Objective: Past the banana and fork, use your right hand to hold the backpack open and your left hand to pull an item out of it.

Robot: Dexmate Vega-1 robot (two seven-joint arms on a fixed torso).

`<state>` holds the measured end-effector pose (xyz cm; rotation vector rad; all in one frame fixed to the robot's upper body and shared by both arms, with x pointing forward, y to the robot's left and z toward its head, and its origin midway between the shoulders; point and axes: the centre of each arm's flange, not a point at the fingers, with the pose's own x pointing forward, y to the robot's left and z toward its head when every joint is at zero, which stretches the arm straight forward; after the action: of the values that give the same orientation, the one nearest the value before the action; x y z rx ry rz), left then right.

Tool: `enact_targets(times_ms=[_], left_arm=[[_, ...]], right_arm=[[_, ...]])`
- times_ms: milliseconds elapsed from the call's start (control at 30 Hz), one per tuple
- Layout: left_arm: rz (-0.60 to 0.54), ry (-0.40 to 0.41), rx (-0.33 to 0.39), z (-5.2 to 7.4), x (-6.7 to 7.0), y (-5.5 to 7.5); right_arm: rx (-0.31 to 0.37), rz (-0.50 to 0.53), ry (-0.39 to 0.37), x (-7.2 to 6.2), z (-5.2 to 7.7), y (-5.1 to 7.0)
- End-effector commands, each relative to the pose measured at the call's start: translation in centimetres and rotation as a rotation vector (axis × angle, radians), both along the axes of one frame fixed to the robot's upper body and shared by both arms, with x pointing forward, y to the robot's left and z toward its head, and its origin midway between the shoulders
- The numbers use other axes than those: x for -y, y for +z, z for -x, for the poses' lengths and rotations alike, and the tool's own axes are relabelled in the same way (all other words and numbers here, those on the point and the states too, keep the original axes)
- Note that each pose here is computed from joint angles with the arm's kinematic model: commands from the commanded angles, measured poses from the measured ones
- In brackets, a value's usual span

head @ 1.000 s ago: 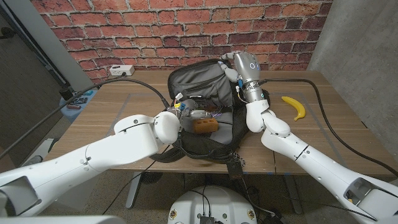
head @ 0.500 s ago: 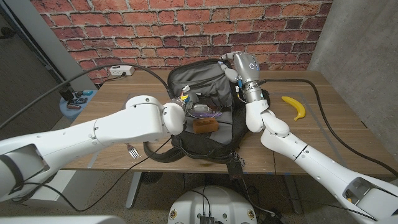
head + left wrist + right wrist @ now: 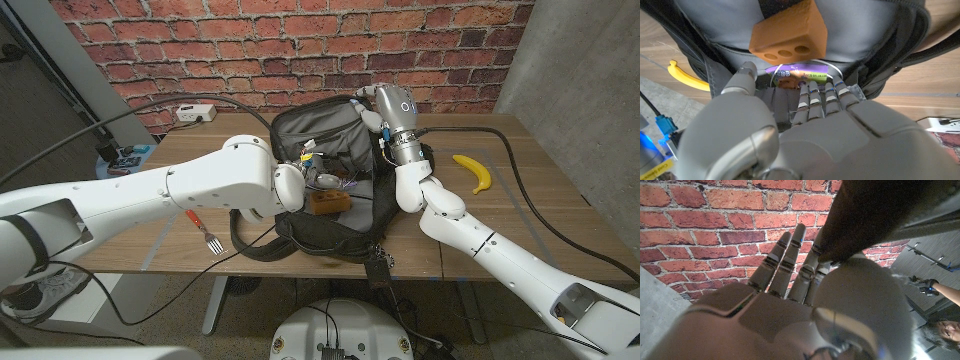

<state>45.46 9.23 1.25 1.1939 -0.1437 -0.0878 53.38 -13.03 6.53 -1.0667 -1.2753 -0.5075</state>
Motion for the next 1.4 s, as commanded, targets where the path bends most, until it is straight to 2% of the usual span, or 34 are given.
enact_targets(times_ms=[33, 633, 867, 1133, 1400], left_arm=[[-0.023, -0.003, -0.042, 0.0, 1.1, -0.7], [-0.046, 0.017, -0.044, -0.7, 2.8, -0.5], [-0.062, 0.038, -0.044, -0.9, 3.1, -0.6], [-0.077, 0.046, -0.089, -1.3, 3.3, -0.9], [-0.081, 0.045, -0.070, -1.2, 3.2, -0.9]], right_arm=[[0.002, -0.001, 0.002, 0.7, -0.1, 0.2], [-0.004, -0.006, 0.005, 1.5, -0.4, 0.0], [-0.008, -0.007, 0.005, 1.8, -0.6, -0.1], [-0.013, -0.004, 0.006, 1.8, -0.8, -0.3], [-0.015, -0.002, 0.004, 1.8, -0.9, -0.4]])
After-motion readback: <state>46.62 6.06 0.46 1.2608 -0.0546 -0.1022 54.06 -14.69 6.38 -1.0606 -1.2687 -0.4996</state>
